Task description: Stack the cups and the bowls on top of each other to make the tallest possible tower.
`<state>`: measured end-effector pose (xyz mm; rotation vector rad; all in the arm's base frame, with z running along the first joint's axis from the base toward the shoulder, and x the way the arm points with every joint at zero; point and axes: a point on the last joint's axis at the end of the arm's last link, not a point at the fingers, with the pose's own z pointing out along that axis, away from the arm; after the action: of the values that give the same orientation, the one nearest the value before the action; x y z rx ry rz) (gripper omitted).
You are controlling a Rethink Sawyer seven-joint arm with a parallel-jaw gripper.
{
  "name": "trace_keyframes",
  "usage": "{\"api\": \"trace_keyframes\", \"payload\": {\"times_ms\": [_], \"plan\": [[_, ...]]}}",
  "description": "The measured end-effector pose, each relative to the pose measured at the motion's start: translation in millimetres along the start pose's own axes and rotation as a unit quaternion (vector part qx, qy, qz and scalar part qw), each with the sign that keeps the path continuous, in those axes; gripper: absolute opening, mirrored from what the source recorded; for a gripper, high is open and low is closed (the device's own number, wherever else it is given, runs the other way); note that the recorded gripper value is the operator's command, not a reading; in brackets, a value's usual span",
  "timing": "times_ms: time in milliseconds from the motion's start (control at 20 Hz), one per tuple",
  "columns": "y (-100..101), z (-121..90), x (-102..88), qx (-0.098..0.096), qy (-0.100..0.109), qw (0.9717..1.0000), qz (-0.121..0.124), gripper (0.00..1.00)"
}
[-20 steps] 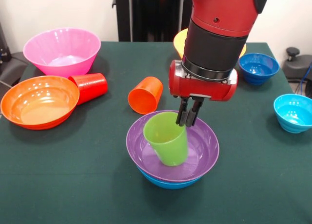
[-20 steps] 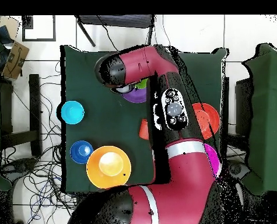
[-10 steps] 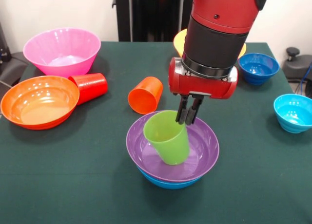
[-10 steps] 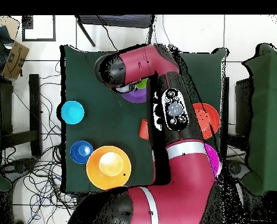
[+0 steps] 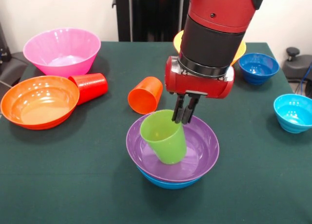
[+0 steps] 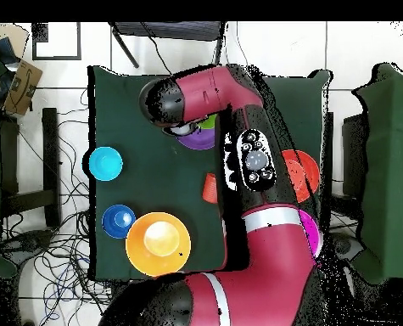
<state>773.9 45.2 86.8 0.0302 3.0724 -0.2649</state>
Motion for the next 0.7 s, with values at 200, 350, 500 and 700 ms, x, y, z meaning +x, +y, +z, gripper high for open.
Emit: {"api": "trace_keyframes", "payload": {"times_ms": [200,350,500,700], "plan": [[-4.5,1.3,1.1,0.004,0.001,1.0,0.002,0.0],[-11.1,3.2,2.6,0.01,0.004,0.9999,0.004,1.0],[-12.7,3.5,3.1,0.012,0.005,0.9999,0.005,1.0],[-12.1,2.2,4.4,0.008,0.013,0.9998,0.009,1.0]]}}
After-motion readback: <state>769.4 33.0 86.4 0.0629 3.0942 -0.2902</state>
